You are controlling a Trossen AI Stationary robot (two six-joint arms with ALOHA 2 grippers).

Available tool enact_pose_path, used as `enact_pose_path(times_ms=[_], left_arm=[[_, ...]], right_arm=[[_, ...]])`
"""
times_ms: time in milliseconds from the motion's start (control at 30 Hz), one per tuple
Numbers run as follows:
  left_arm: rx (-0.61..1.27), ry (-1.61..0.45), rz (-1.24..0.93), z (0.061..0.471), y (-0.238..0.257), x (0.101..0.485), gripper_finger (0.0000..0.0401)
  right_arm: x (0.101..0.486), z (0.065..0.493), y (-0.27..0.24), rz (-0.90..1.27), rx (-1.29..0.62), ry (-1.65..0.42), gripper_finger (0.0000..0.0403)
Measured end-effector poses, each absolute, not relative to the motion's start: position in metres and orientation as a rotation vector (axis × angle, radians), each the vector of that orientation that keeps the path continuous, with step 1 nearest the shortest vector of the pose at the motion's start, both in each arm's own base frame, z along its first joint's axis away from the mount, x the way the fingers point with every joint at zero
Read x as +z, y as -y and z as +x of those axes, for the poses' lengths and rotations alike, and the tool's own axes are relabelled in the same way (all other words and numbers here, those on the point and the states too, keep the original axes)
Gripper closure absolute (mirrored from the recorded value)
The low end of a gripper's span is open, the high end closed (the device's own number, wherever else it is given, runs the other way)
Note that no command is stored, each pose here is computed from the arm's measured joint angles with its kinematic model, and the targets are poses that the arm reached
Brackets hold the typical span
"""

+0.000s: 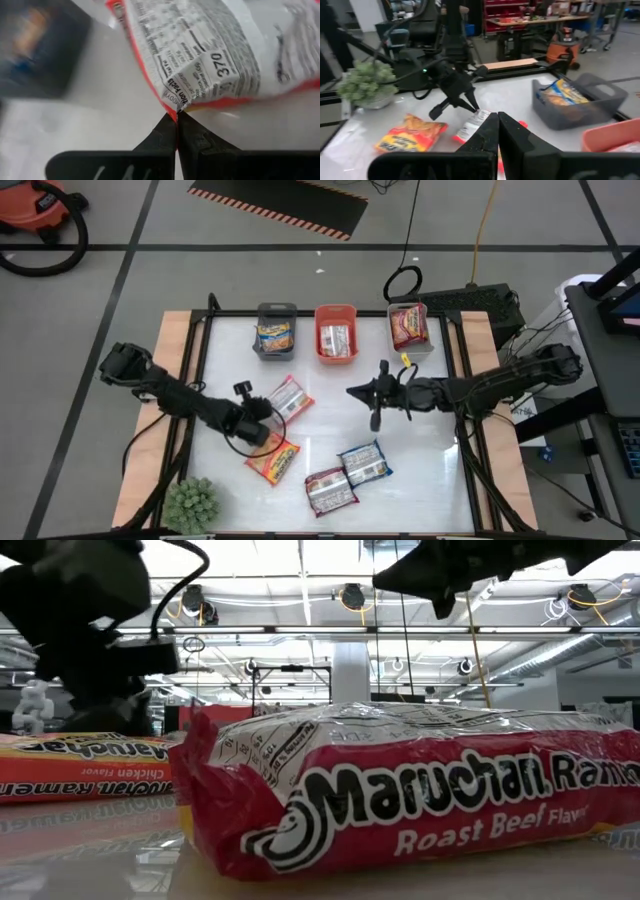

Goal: Sort Maruchan noodles
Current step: Put the top orange noodle pack into the orange bin

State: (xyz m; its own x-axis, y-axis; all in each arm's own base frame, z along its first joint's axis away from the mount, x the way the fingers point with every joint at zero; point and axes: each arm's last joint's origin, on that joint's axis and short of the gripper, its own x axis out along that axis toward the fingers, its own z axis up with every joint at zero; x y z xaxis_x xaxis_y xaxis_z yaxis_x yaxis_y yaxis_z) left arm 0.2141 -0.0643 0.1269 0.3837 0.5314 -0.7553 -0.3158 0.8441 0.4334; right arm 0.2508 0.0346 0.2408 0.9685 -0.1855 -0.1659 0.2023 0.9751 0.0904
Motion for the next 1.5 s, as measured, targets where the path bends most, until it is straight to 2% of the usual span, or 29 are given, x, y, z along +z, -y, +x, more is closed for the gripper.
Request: enact_pose_path(times_ms=[200, 300, 533, 700, 867, 1033, 1333, 1500], left_arm=[[0.591, -0.999, 0.459, 0.237, 0.052, 0.150, 0.0397], [0.580, -0.990, 0.518, 0.253, 0.045, 0.166, 0.0397], [0.564, -1.001, 0.624, 0.275, 0.027, 0.194, 0.0397], [0.595, -1.001, 0.633, 0.285, 0.009, 0.209, 0.0398], [0.606, -0.997, 0.645, 0.293, -0.005, 0.221, 0.0398], [0.528, -0.963, 0.650, 0.300, -0.009, 0.226, 0.0398], [0.299, -0.857, 0.667, 0.311, -0.004, 0.231, 0.0398], [0.306, -0.812, 0.654, 0.314, -0.004, 0.234, 0.0398]], right_arm=[[0.243, 0.255, -0.013, 0.127, -0.266, -0.231, 0.0403], [0.251, 0.259, -0.004, 0.121, -0.250, -0.249, 0.0399], [0.260, 0.263, 0.014, 0.260, -0.183, -0.299, 0.0370], [0.244, 0.270, 0.023, 0.243, -0.184, -0.415, 0.0327], [0.230, 0.285, 0.036, 0.208, -0.206, -0.406, 0.0271], [0.211, 0.298, 0.045, 0.224, -0.234, -0.412, 0.0227], [0.191, 0.313, 0.041, 0.156, -0.251, -0.416, 0.0213], [0.190, 0.313, 0.035, 0.216, -0.171, -0.431, 0.0210]])
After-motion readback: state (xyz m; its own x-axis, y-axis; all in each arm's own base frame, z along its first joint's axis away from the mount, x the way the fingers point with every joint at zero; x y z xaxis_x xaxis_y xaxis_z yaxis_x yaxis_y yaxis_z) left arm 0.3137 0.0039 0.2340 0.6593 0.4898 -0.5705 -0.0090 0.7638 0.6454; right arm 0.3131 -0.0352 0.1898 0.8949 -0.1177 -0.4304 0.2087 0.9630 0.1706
